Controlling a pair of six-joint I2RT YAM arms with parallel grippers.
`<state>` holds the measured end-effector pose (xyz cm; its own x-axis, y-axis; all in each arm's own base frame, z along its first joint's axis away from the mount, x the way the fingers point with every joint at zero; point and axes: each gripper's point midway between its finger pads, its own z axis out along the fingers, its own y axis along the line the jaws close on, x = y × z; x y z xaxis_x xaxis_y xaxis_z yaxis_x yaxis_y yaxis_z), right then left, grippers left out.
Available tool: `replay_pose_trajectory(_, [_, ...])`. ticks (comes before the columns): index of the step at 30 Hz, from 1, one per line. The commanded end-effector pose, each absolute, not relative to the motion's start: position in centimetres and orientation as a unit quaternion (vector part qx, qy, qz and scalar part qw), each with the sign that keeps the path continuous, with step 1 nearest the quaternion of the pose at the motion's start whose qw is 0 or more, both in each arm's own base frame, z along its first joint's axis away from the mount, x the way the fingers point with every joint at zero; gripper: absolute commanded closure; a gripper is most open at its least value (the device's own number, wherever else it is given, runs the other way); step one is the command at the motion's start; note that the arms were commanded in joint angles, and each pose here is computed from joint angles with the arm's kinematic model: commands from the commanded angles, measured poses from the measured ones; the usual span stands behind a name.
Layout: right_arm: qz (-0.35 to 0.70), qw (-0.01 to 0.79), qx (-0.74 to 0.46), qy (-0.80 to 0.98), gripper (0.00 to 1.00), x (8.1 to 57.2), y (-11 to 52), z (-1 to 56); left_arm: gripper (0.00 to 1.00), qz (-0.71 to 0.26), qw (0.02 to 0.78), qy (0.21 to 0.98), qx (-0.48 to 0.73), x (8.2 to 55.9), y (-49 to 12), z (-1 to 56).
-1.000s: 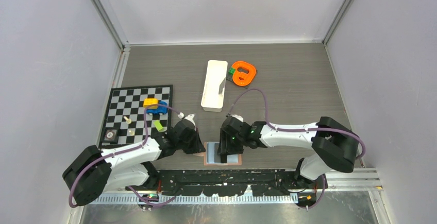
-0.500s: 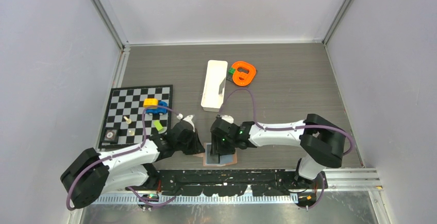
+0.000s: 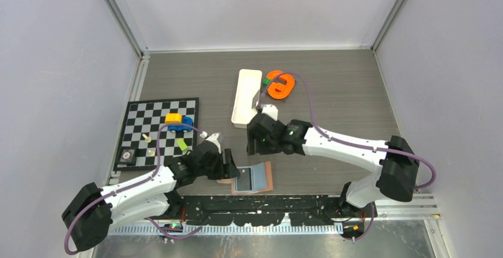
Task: Put the credit cards into the card holder
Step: Insert the credit card into the card holder, then pick up the credit card from the storage box.
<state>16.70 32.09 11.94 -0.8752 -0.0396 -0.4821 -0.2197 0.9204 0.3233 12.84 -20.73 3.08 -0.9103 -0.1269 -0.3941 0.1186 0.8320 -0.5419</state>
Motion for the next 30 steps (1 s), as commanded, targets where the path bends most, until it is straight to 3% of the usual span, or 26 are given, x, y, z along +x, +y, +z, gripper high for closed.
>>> replay_pose_trajectory(1, [0.124,0.292,-0.04,0.948,0.34,22.5,27.0,14.4,0.29,-0.235,0.218,0.947,0.021,12.7,-18.6,2.5])
replay_pose_trajectory(9, [0.127,0.333,0.004,0.934,0.37,33.2,26.0,17.0,0.09,-0.222,0.242,0.944,0.041,15.5,-17.6,5.6])
replay_pose_trajectory(18, [0.145,0.32,0.014,0.936,0.5,40.3,28.7,15.3,0.06,-0.251,0.237,0.938,0.021,18.5,-17.5,6.9])
replay_pose_trajectory(30, [0.157,0.301,0.011,0.94,0.57,43.7,30.7,12.5,0.06,-0.255,0.227,0.94,0.024,18.8,-17.6,6.2])
